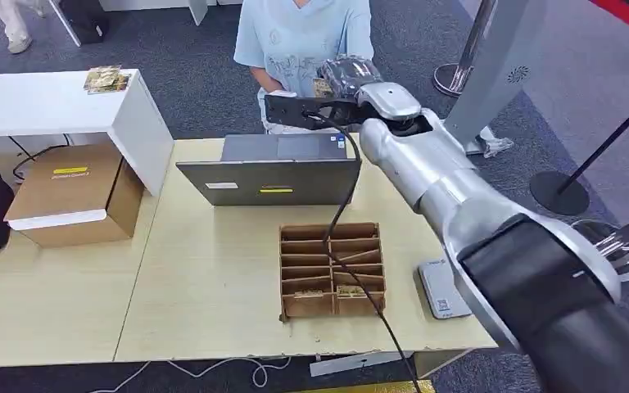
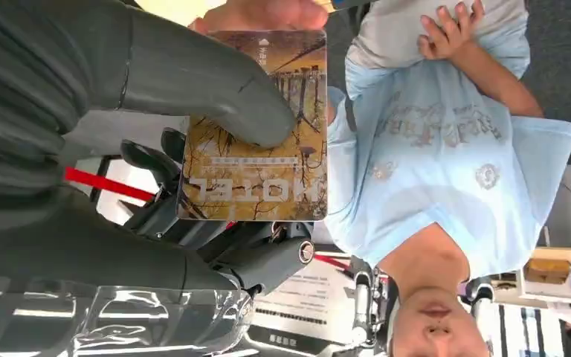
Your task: Pass the card to the sensor for recognition and then transmit it.
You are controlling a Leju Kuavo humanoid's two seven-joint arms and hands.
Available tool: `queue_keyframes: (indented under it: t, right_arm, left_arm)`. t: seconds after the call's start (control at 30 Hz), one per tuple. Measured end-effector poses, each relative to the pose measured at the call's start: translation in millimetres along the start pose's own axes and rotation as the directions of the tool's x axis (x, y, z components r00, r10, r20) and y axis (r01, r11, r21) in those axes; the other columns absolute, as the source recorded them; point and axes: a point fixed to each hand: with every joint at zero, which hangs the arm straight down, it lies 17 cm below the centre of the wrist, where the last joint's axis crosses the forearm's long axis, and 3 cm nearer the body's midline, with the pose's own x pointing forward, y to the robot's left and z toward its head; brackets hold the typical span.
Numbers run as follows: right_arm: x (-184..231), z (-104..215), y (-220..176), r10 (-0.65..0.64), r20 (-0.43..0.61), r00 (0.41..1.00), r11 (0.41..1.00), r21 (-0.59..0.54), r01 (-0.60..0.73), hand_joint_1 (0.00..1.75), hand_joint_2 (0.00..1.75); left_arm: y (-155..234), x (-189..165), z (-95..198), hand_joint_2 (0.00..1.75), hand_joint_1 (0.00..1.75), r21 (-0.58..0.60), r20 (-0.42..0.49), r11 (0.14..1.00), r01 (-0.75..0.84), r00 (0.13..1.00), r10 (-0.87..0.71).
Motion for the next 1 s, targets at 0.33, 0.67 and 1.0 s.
queue_keyframes:
  t: [0.33, 0.67, 1.0]
  right_arm:
    - [-3.5, 0.2, 2.9, 0.013, -0.010, 1.000, 1.000, 0.014, -0.013, 1.75, 1.75]
    - [-6.1, 0.2, 3.9, 0.022, -0.015, 1.000, 1.000, 0.013, -0.021, 0.00, 1.75]
    - [-18.9, 0.2, 2.9, 0.022, -0.045, 0.999, 1.000, -0.001, -0.023, 0.00, 1.75]
  left_arm:
    - [-0.6, -0.2, 0.2, 0.00, 0.00, -0.006, 0.000, 1.000, 0.014, 1.000, -0.014]
    - [-0.8, -0.1, 0.2, 0.00, 0.00, -0.006, -0.001, 1.000, 0.015, 1.000, -0.015]
    - [-1.7, -1.2, 0.4, 0.00, 0.00, -0.011, -0.011, 1.000, 0.015, 1.000, -0.015]
